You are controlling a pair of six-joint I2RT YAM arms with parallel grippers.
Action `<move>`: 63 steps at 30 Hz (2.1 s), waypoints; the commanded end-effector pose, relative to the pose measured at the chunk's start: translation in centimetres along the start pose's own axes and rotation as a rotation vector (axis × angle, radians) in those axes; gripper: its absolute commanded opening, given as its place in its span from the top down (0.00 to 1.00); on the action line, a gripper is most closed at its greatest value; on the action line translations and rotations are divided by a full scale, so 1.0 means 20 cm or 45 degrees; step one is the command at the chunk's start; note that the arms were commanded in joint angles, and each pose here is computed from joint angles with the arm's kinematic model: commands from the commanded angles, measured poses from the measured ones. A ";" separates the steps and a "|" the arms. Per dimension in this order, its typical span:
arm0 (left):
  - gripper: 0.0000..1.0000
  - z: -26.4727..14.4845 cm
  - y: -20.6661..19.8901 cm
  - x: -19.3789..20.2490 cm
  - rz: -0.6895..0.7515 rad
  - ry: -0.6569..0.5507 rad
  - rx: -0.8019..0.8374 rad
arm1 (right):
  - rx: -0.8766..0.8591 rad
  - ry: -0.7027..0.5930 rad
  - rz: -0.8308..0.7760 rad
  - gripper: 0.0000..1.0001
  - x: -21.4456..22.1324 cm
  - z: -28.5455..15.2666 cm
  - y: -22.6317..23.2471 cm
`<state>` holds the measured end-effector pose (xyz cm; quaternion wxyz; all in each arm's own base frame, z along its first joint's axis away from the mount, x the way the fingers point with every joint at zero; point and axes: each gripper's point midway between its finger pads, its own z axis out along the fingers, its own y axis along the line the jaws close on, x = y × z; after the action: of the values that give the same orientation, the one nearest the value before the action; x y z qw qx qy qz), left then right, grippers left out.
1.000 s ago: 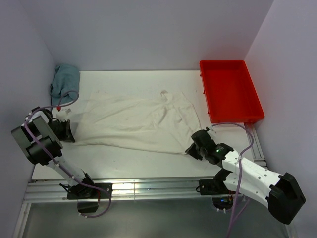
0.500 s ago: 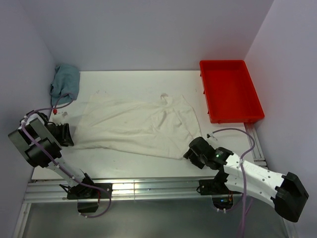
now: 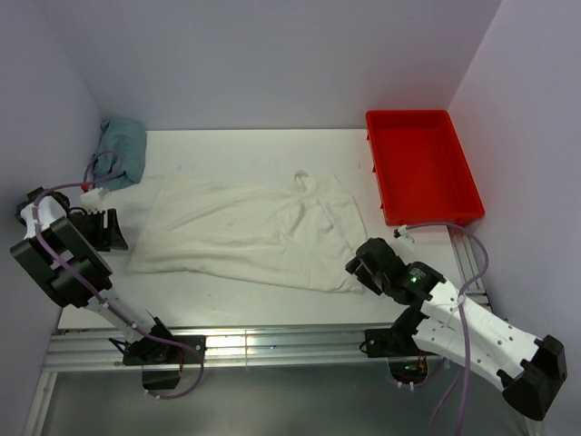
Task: Roll the t-shirts
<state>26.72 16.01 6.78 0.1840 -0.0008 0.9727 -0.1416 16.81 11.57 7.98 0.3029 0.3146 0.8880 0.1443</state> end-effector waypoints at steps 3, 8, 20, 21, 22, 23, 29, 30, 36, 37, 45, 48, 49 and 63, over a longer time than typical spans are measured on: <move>0.32 -0.02 -0.15 0.01 0.121 0.000 0.058 | 0.072 -0.070 -0.075 0.36 -0.13 0.10 -0.03; 0.32 0.05 -0.16 0.01 0.141 -0.005 -0.003 | 0.042 -0.032 -0.086 0.44 -0.10 0.17 -0.01; 0.50 0.18 -0.16 0.08 0.128 0.058 -0.028 | -0.023 0.025 -0.037 0.84 -0.01 0.17 -0.08; 0.54 0.19 -0.16 0.08 0.127 0.064 -0.031 | -0.028 0.023 -0.026 0.87 -0.01 0.16 -0.08; 0.63 0.20 -0.16 0.08 0.122 0.063 -0.034 | -0.008 0.030 -0.024 0.93 0.00 0.15 -0.11; 0.68 0.20 -0.15 0.08 0.115 0.067 -0.039 | -0.032 0.021 -0.011 0.94 0.00 0.13 -0.11; 0.92 0.20 -0.11 0.06 0.101 0.070 -0.078 | -0.025 0.042 0.032 0.99 0.04 0.09 -0.19; 0.95 0.21 -0.11 0.06 0.100 0.076 -0.080 | -0.032 0.045 0.035 1.00 0.04 0.09 -0.19; 1.00 0.20 -0.09 0.06 0.107 0.081 -0.104 | -0.012 0.094 0.050 1.00 0.10 0.11 -0.22; 1.00 0.20 -0.09 0.06 0.109 0.084 -0.107 | -0.012 0.099 0.050 1.00 0.10 0.11 -0.22; 0.93 0.21 -0.08 0.07 0.115 0.110 -0.078 | 0.010 0.143 0.044 1.00 0.14 0.11 -0.24; 0.72 0.20 -0.10 0.06 0.125 0.099 -0.055 | 0.028 0.129 0.045 0.73 0.13 0.10 -0.26; 0.64 0.19 -0.11 0.05 0.125 0.094 -0.049 | 0.033 0.124 0.046 0.67 0.12 0.09 -0.26; 0.39 -0.15 -0.17 -0.58 0.211 -0.296 -0.054 | -0.112 -0.176 -0.153 0.36 -0.40 -0.04 0.29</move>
<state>32.89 15.62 11.19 0.2518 0.0475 0.9633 -0.0806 19.67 10.32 11.23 0.3216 0.2862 0.8919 0.1384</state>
